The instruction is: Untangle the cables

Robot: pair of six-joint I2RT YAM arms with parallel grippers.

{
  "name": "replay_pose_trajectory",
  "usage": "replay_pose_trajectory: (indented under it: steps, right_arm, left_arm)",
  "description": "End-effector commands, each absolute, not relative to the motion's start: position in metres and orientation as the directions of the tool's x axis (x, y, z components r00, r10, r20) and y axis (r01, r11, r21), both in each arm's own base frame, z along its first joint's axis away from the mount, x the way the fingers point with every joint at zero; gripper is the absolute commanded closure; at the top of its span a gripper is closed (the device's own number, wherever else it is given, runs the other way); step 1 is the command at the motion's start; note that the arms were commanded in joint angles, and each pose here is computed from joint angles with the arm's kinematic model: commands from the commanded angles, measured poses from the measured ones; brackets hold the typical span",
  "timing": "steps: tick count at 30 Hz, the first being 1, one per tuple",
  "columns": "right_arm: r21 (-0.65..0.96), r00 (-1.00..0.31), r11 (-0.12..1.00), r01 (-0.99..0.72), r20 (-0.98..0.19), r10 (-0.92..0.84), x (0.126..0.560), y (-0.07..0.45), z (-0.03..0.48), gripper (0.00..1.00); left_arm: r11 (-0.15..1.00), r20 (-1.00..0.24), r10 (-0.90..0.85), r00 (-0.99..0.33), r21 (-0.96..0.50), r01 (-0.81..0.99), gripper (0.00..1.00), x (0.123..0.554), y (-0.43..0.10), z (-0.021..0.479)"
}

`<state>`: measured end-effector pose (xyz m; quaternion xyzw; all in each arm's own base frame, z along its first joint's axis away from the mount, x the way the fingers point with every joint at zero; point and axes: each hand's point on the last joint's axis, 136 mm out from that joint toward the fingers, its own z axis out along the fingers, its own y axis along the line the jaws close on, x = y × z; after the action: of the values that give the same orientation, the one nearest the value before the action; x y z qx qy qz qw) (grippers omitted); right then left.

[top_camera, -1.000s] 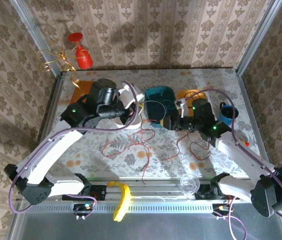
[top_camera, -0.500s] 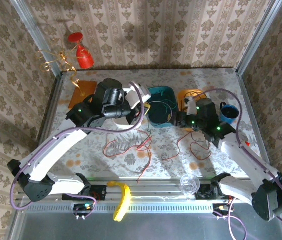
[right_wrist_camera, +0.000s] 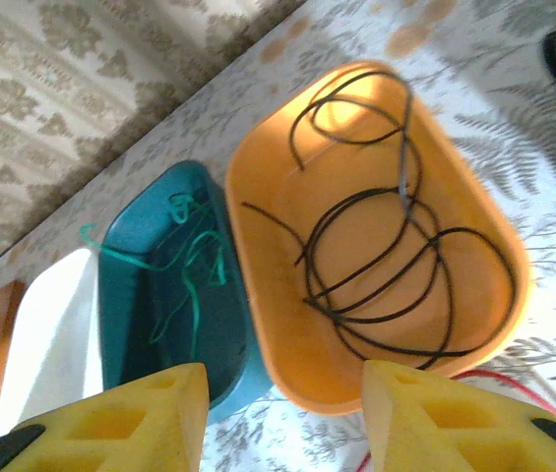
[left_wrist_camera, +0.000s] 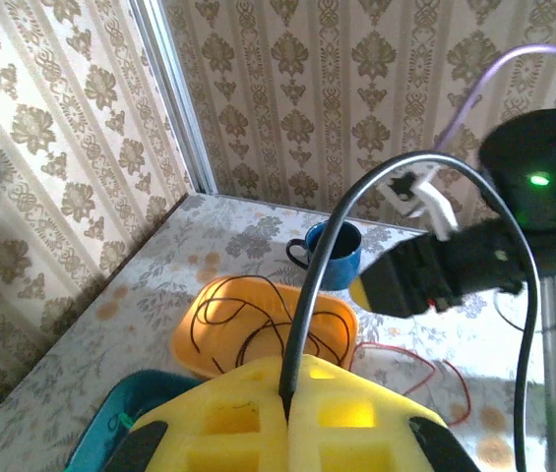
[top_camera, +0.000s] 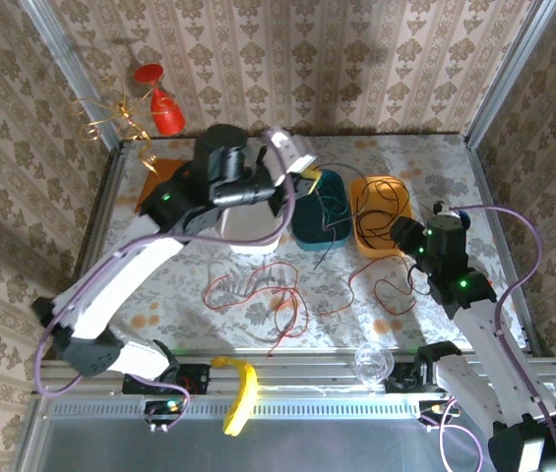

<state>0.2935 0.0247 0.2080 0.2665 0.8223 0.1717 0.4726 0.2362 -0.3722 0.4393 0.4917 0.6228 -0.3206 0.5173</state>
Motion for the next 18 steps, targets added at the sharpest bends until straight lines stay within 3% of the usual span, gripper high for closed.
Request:
replay_pose_trajectory:
  steps: [1, 5, 10, 18]
  right_arm:
    - [0.477, -0.342, 0.798, 0.368, -0.729, 0.593, 0.281, -0.003, 0.221, 0.53]
    - [0.461, -0.321, 0.801, 0.382, -0.747, 0.582, 0.275, -0.013, 0.231, 0.52]
    - [0.455, -0.346, 0.811, 0.368, -0.742, 0.574, 0.272, -0.011, 0.234, 0.52]
    - [0.448, -0.383, 0.826, 0.342, -0.736, 0.558, 0.27, -0.005, 0.231, 0.52]
  left_arm:
    - [0.285, -0.965, 0.262, -0.013, 0.065, 0.956, 1.0, 0.262, -0.416, 0.424]
    - [0.279, -0.978, 0.208, -0.025, 0.035, 0.96, 1.0, 0.295, -0.458, 0.421]
    - [0.386, -0.984, 0.149, -0.101, -0.036, 0.922, 1.0, 0.358, -0.488, 0.397]
    - [0.437, -0.902, 0.276, -0.333, -0.19, 0.879, 1.0, 0.416, -0.526, 0.256]
